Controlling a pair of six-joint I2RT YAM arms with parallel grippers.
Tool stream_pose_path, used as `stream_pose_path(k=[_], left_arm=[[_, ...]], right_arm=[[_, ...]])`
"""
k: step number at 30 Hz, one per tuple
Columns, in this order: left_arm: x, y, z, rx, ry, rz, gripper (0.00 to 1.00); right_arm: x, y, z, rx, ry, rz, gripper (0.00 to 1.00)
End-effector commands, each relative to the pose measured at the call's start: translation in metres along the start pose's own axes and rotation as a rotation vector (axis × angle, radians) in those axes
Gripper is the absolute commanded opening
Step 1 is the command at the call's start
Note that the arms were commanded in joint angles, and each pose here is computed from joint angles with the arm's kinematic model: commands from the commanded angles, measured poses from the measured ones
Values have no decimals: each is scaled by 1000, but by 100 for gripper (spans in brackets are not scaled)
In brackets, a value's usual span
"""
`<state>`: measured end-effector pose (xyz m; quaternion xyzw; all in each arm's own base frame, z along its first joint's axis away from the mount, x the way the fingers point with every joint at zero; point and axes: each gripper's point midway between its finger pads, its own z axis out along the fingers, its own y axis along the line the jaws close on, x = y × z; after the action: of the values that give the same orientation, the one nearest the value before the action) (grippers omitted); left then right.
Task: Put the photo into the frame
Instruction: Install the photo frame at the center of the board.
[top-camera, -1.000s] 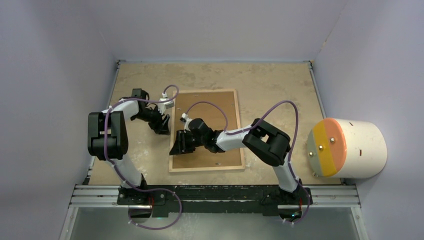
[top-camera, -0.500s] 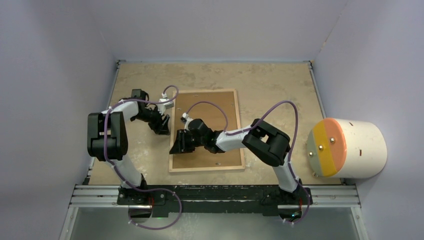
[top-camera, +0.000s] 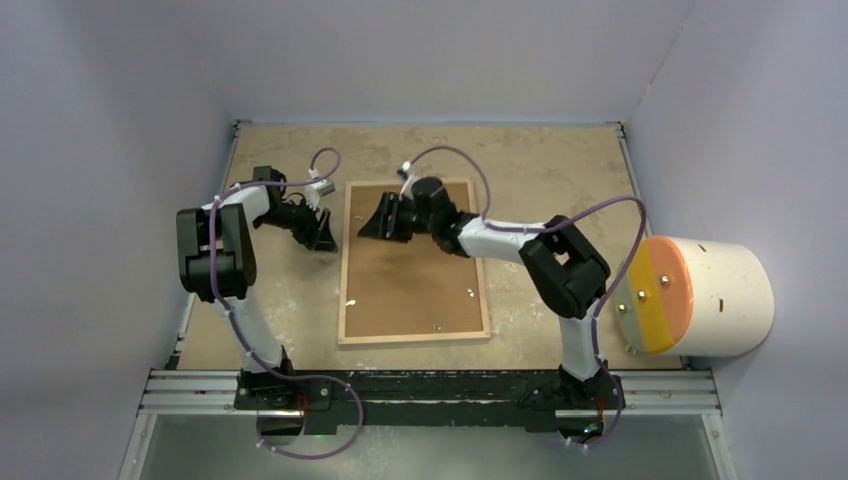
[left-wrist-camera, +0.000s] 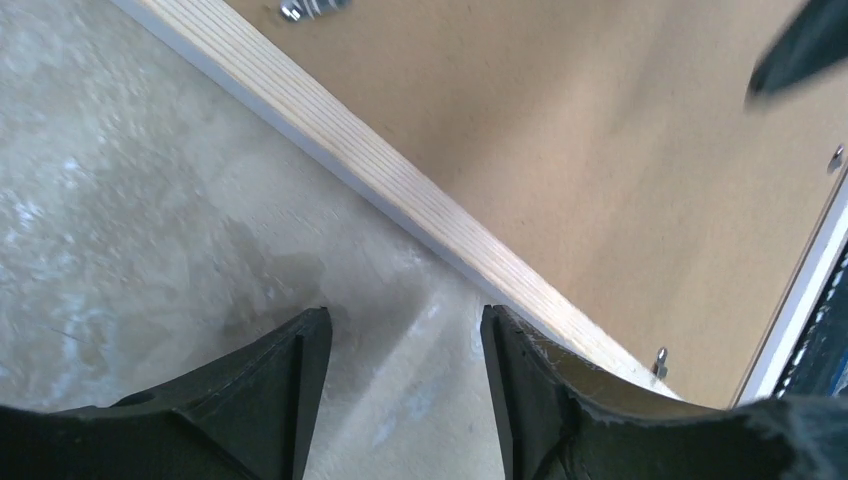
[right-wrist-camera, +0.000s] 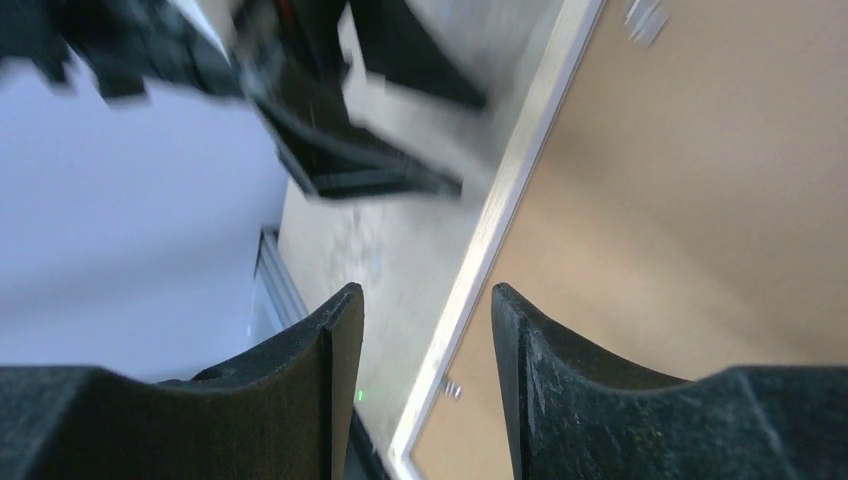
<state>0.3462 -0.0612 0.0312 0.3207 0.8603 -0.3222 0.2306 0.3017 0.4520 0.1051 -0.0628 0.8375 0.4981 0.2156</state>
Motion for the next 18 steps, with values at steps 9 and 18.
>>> stream_pose_path(k=[9, 18], left_arm=[[-25, 8, 27, 117, -76, -84, 49], [-10, 12, 42, 139, -44, -94, 35]], right_arm=[[-100, -61, 30, 104, -70, -79, 51], [-104, -78, 59, 86, -57, -56, 48]])
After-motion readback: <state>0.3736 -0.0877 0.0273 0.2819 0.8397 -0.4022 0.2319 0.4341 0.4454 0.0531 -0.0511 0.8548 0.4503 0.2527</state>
